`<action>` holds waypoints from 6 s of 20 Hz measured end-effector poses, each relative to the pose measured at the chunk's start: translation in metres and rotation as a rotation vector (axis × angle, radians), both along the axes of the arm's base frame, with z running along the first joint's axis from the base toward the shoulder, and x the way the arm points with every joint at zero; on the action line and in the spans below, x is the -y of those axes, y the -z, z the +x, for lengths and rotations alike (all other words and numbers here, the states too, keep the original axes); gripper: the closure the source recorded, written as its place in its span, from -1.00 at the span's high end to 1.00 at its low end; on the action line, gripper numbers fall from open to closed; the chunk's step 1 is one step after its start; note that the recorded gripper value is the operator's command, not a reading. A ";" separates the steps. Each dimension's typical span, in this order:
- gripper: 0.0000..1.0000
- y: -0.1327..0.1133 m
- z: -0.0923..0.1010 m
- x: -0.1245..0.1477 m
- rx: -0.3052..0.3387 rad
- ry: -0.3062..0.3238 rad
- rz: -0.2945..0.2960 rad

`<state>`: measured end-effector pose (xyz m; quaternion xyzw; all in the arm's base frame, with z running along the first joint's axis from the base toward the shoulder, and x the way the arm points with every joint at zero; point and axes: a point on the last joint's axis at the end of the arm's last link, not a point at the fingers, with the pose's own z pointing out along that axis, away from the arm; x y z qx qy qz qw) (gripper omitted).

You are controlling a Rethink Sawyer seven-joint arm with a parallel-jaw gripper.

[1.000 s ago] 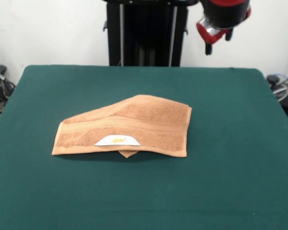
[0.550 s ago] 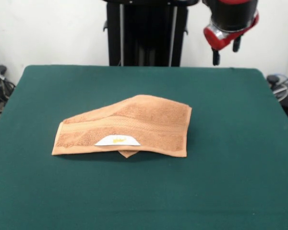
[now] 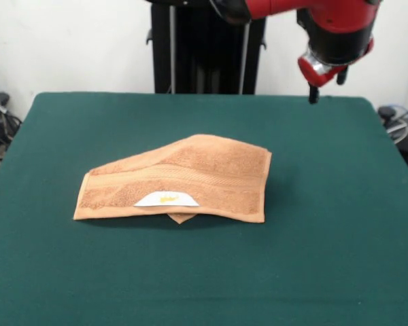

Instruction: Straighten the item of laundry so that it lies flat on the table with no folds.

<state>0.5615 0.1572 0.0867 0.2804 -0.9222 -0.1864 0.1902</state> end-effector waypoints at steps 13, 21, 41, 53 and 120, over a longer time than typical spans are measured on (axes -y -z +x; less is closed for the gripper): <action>1.00 0.021 -0.010 0.006 -0.067 0.050 0.008; 1.00 0.024 -0.004 0.015 -0.072 0.082 -0.002; 1.00 0.015 0.022 0.049 -0.036 0.151 -0.003; 1.00 0.005 0.033 0.112 -0.016 0.254 -0.010; 1.00 0.130 0.060 0.099 -0.107 0.302 0.065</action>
